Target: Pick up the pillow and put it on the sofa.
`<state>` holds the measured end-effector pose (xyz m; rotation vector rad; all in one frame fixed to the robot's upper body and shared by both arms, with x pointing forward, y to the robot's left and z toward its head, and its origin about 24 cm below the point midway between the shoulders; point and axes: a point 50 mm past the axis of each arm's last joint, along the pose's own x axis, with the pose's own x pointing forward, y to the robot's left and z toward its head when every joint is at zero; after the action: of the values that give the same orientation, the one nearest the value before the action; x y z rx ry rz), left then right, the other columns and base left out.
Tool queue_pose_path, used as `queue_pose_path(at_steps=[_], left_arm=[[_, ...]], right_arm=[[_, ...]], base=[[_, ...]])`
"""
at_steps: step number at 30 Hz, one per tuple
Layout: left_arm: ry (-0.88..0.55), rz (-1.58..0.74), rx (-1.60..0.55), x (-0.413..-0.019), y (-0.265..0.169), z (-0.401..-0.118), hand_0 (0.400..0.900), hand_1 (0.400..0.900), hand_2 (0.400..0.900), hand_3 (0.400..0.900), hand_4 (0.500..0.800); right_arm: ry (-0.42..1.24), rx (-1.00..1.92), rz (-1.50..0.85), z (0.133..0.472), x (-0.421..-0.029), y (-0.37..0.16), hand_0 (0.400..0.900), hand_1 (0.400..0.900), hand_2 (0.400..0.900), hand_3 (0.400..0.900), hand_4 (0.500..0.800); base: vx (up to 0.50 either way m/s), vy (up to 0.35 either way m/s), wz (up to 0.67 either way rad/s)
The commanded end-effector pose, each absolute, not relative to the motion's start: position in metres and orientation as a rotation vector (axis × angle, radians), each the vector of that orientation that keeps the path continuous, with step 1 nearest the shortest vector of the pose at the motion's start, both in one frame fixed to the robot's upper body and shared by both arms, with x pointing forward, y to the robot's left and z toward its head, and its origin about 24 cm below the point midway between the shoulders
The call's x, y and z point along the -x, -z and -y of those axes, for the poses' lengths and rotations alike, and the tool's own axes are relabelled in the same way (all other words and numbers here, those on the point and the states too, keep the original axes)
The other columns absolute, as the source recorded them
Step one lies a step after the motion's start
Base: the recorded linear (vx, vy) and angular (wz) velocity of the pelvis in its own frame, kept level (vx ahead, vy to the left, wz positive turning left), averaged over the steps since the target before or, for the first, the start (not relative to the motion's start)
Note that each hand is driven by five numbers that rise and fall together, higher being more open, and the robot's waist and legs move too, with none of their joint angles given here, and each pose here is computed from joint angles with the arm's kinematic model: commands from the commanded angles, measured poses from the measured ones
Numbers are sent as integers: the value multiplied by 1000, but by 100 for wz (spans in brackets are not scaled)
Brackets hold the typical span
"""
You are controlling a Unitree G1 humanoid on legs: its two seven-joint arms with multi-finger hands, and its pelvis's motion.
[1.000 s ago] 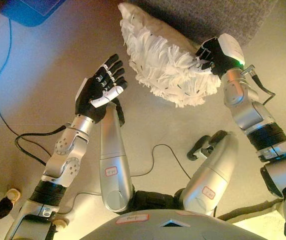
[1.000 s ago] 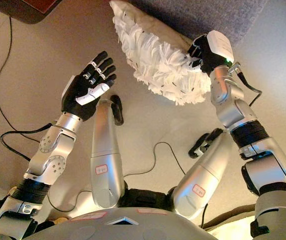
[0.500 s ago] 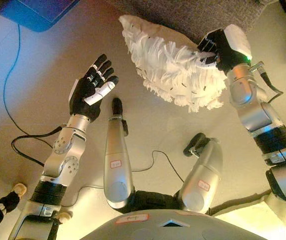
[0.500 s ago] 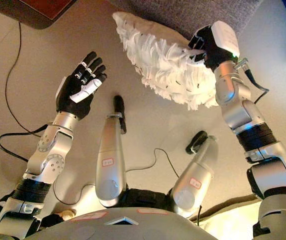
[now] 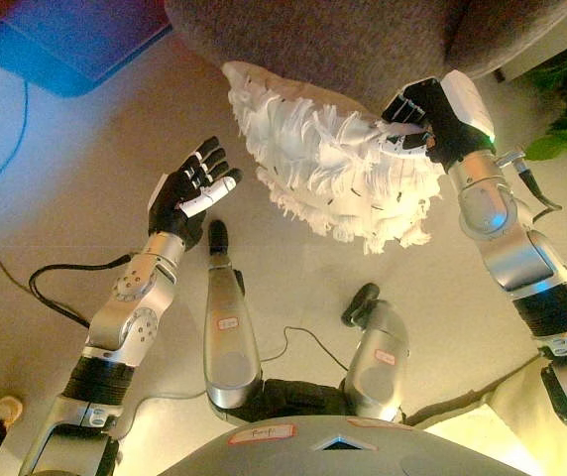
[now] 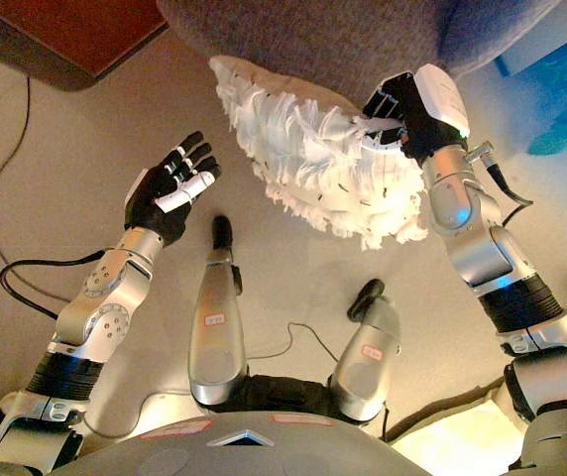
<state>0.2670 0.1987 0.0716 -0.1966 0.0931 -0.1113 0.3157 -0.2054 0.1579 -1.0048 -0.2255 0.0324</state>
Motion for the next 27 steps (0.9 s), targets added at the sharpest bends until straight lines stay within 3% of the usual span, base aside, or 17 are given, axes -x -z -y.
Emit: queue_pose_path(at_steps=[1,13,27], left_arm=[[152,6,116,-263,-94,-200,900,900,900,900,800],[139,-176,149,-236,-59,-215,900,900,900,900,800],[234,-234,115,-209,-58,-233,900,900,900,900,800]], right_arm=[[87,888,803,195,-288,-271,400,400,400,400,500],[33,949,769,225,-270,-296,400,400,400,400,500],[116,1024,513,269,-324,-327,400,400,400,400,500]], base=[[154,5,-8],[150,14,-3],[143,-30,9]])
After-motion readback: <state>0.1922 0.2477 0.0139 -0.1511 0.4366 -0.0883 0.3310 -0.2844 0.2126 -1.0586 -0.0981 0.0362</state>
